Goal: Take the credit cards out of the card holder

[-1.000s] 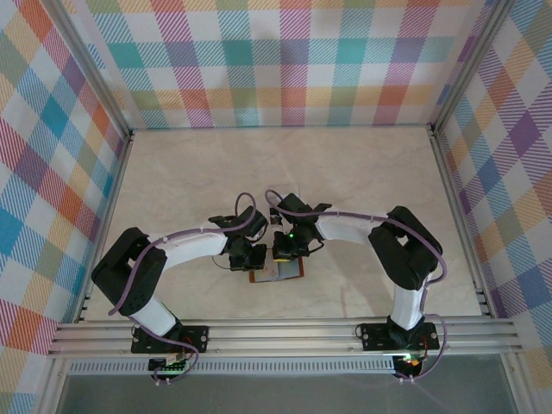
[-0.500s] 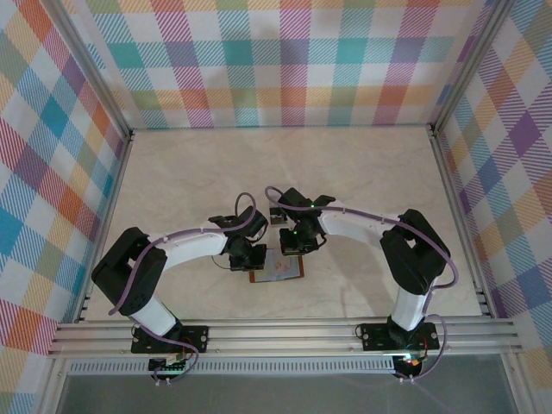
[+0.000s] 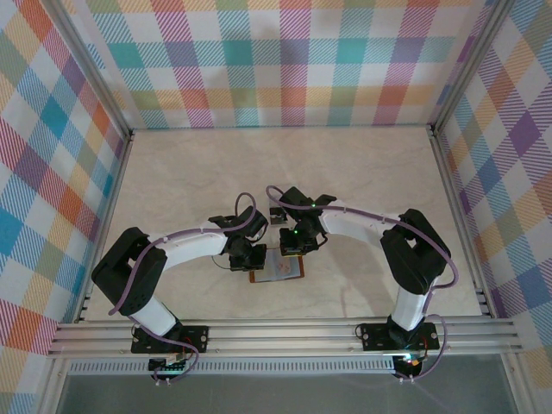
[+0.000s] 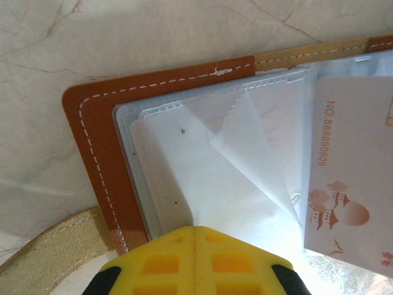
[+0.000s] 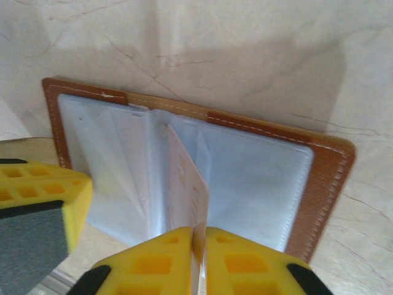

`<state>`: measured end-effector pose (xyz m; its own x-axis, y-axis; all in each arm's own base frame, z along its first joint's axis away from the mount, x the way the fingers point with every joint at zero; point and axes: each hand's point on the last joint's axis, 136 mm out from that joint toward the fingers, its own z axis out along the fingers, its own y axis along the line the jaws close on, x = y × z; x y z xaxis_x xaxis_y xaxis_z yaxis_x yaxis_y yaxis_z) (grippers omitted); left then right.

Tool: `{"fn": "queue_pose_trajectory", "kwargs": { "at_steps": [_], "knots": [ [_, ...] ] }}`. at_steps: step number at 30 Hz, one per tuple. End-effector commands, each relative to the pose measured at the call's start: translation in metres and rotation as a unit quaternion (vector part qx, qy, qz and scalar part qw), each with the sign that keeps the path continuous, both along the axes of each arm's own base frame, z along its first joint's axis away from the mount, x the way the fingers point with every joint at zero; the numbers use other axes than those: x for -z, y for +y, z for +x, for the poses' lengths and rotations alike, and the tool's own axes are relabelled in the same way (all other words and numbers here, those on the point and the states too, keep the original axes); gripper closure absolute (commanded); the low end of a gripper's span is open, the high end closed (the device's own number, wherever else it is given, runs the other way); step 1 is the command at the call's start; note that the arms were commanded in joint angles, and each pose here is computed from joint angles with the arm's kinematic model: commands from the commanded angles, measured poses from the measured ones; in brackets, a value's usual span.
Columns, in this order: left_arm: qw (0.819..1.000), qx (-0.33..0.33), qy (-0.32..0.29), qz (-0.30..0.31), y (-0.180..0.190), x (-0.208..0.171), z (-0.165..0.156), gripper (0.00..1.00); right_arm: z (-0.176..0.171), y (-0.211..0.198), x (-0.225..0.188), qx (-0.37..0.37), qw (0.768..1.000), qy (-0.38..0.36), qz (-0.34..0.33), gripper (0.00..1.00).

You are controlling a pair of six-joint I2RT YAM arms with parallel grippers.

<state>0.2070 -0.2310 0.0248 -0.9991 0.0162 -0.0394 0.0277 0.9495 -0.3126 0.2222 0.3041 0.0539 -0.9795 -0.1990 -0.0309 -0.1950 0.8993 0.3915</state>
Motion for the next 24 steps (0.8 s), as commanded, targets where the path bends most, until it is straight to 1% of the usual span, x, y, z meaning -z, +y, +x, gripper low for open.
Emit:
{"fn": "queue_pose_trajectory", "kwargs": {
  "at_steps": [1,3,11,17,24],
  "knots": [
    [1.0,0.003,0.016,0.017,0.009,0.008,-0.007,0.96,-0.01,0.014,-0.001,0.004,0.999,0.027,0.044,0.83],
    [1.0,0.003,0.016,0.016,0.009,0.008,-0.007,0.96,-0.011,0.016,-0.002,0.01,0.998,0.031,0.053,0.83],
    [1.0,0.003,0.017,0.016,0.008,0.008,-0.006,0.96,-0.015,0.01,-0.005,0.018,0.998,0.033,0.051,0.82],
    [1.0,0.002,0.008,0.014,0.006,0.003,-0.002,0.95,-0.013,0.008,-0.011,0.019,0.998,0.023,0.048,0.88],
    [1.0,-0.002,-0.018,0.009,0.006,-0.018,0.006,0.94,-0.009,0.001,-0.022,0.013,0.999,0.004,0.035,0.91]
  ]
}}
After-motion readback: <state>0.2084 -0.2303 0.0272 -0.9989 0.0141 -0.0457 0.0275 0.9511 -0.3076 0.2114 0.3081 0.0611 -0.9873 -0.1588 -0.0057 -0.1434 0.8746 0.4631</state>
